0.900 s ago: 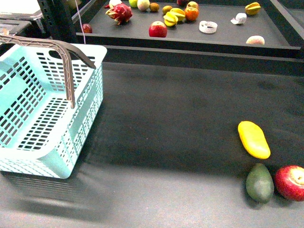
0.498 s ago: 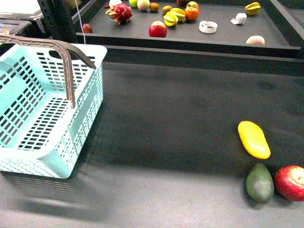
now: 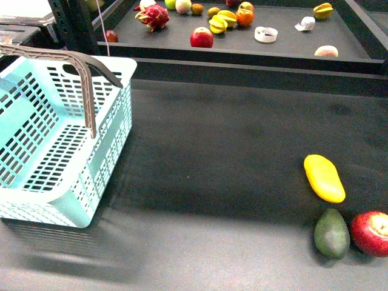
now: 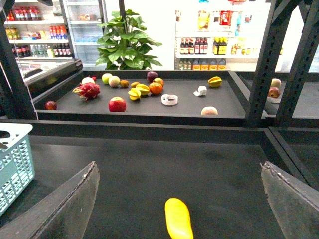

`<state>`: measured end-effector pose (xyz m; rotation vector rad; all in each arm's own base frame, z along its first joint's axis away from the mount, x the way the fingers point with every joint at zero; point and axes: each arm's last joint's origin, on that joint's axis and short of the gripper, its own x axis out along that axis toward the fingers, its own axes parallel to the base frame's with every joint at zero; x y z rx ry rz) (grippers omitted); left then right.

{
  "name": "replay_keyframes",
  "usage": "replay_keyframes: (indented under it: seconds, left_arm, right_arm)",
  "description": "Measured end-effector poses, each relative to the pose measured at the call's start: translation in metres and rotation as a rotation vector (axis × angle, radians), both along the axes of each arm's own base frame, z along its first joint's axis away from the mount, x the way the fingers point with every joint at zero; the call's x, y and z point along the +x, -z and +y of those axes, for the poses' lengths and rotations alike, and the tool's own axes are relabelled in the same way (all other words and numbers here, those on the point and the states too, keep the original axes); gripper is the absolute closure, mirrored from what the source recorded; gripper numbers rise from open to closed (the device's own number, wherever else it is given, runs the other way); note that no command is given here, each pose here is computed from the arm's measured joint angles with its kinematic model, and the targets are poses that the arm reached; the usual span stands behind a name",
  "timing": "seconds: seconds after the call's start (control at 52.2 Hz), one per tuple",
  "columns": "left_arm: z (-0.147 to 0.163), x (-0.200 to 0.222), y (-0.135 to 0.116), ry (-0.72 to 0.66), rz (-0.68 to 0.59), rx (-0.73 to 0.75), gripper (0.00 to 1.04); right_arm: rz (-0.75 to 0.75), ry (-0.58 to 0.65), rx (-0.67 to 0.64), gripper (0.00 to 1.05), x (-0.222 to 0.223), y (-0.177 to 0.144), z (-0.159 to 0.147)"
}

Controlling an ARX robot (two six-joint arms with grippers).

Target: Pick mango with right arm and hold basket with left

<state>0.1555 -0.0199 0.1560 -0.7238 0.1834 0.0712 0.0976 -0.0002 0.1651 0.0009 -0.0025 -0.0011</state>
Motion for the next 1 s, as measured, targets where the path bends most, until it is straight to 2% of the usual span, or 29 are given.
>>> replay_keyframes:
  seconds: [0.23, 0.249, 0.306, 0.402, 0.479, 0.574, 0.709, 0.996]
  left_arm:
    - [0.000, 0.000, 0.000, 0.000, 0.000, 0.000, 0.06]
    - [-0.010, 0.032, 0.015, 0.007, 0.104, -0.101, 0.06]
    - [-0.011, 0.049, 0.014, 0.011, 0.092, -0.151, 0.06]
    - [-0.017, 0.126, 0.002, -0.008, 0.041, -0.234, 0.06]
    - [-0.020, 0.160, 0.016, -0.024, 0.076, -0.263, 0.06]
    - [-0.026, 0.168, 0.031, 0.001, 0.127, -0.275, 0.06]
    - [-0.031, 0.182, 0.030, 0.003, 0.116, -0.290, 0.06]
    - [-0.016, 0.211, 0.036, -0.042, 0.118, -0.294, 0.06]
  right_arm:
    - [0.000, 0.000, 0.000, 0.08, 0.000, 0.000, 0.000]
    - [0.000, 0.000, 0.000, 0.08, 0.000, 0.000, 0.000]
    - [0.000, 0.000, 0.000, 0.08, 0.000, 0.000, 0.000]
    - [-0.001, -0.005, 0.000, 0.08, 0.000, 0.000, 0.000]
    - [0.003, -0.001, 0.000, 0.08, 0.000, 0.000, 0.000]
    - [0.001, 0.000, 0.000, 0.08, 0.000, 0.000, 0.000]
    - [0.001, -0.001, 0.000, 0.08, 0.000, 0.000, 0.000]
    - [0.001, -0.001, 0.000, 0.08, 0.000, 0.000, 0.000]
